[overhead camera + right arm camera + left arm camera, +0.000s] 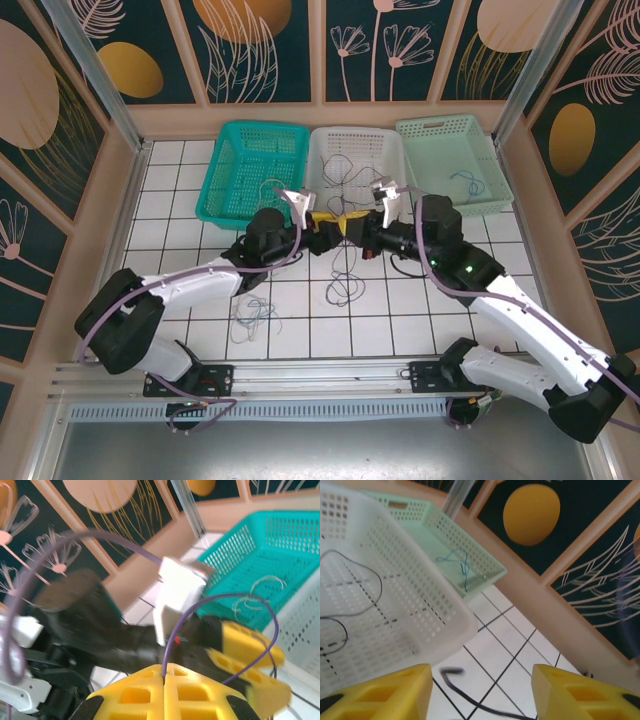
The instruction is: Untangle the cables
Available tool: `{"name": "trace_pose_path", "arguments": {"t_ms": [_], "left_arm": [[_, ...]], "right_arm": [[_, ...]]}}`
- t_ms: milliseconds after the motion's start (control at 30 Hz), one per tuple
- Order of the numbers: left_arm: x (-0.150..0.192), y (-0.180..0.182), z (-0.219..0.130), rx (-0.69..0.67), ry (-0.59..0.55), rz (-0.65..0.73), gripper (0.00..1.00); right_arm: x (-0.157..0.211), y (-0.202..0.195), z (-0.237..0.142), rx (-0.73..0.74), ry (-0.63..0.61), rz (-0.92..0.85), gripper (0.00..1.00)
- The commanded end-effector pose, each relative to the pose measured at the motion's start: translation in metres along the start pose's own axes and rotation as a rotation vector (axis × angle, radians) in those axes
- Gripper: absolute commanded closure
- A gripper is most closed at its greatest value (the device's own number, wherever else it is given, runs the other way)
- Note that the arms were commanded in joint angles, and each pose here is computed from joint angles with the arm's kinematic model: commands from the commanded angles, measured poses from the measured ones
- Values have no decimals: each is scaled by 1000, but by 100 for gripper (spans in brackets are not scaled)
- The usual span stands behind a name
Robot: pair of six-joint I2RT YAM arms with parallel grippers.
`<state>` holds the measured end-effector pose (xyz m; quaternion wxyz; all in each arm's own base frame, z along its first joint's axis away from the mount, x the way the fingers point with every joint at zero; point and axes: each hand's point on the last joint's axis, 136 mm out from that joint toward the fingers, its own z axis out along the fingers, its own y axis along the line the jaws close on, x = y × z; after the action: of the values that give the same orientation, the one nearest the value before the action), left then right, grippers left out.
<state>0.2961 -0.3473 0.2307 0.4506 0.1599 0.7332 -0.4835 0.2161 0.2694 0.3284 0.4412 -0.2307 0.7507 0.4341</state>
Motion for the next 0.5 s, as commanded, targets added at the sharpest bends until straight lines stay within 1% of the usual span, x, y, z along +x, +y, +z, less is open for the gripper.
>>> {"name": "trace_pose_path", "arguments": {"t_ms": [0,100,200,267,333,467], "left_arm": [[-36,-10,-20,-22,-152,22,41],[-48,-9,-38,-66,-213,33,32],[-54,-15,-49,-69,-230,64,27],[-54,-21,-48,-46,-207,82,27],[-49,-24,-39,-25,-157,82,28],[-35,-27,-22,23,-78,60,33]], "right_arm": [[7,-6,-1,19,31,-17,98],[5,-6,-4,13,14,-24,97],[5,-5,-6,-16,12,-22,97],[7,-5,-5,-31,17,-21,97],[7,-3,-4,-52,16,-22,97],[4,0,-5,-66,1,-29,97]]}}
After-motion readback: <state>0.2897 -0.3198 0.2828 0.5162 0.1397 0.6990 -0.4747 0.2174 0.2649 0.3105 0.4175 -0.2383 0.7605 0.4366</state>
